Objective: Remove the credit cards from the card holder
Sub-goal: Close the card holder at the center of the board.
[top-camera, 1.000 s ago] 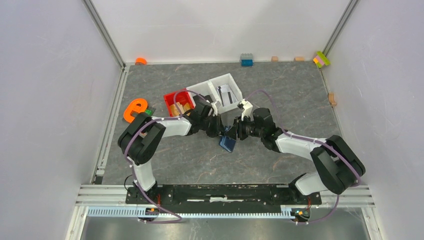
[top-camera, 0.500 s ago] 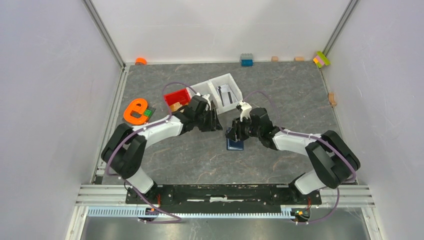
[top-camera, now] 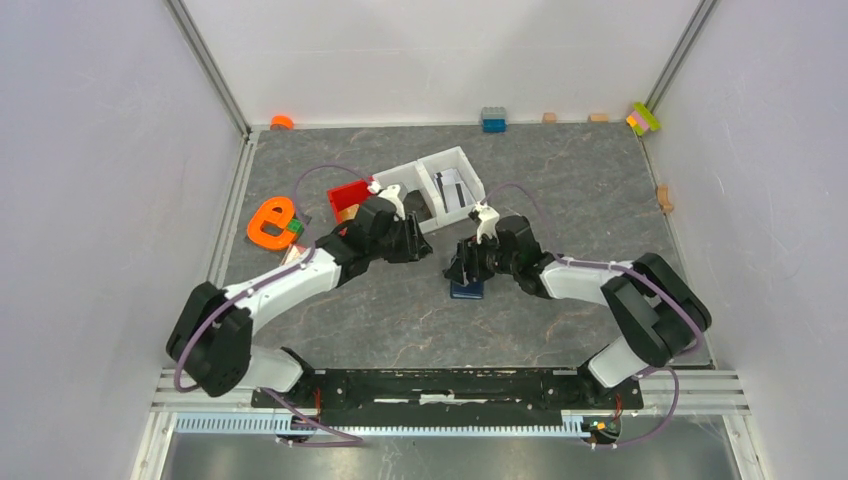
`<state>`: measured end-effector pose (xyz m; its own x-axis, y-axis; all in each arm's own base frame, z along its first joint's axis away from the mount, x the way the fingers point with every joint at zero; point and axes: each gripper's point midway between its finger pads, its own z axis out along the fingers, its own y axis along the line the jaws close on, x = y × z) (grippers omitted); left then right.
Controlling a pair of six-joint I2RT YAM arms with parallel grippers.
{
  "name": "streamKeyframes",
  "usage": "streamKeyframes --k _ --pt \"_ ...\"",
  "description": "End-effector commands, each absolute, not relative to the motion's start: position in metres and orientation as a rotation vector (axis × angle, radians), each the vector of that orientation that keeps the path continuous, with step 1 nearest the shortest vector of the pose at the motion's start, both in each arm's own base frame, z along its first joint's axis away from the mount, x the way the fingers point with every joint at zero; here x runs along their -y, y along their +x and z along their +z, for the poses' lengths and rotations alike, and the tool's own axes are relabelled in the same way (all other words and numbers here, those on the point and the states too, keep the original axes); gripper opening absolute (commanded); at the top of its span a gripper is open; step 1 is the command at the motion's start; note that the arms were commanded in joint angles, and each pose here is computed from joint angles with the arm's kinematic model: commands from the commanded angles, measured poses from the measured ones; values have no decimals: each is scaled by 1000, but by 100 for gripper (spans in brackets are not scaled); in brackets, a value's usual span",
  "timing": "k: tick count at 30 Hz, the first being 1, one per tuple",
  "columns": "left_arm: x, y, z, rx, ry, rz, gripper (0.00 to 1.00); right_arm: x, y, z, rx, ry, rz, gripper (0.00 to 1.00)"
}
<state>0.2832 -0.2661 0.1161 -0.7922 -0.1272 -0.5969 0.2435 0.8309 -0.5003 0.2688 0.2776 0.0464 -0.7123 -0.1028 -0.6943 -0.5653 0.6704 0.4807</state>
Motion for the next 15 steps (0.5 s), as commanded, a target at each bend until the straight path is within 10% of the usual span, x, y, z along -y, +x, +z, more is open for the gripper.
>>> streamKeyframes --k 1,6,15 --pt "250 292 154 -2186 90 -708 53 -269 278 86 -2096 -512 855 69" --pt "225 291 185 -2020 74 -649 100 -244 289 122 -1964 -453 704 69" --pt "168 286 215 -1645 88 -468 100 -163 300 155 -1692 -303 307 73"
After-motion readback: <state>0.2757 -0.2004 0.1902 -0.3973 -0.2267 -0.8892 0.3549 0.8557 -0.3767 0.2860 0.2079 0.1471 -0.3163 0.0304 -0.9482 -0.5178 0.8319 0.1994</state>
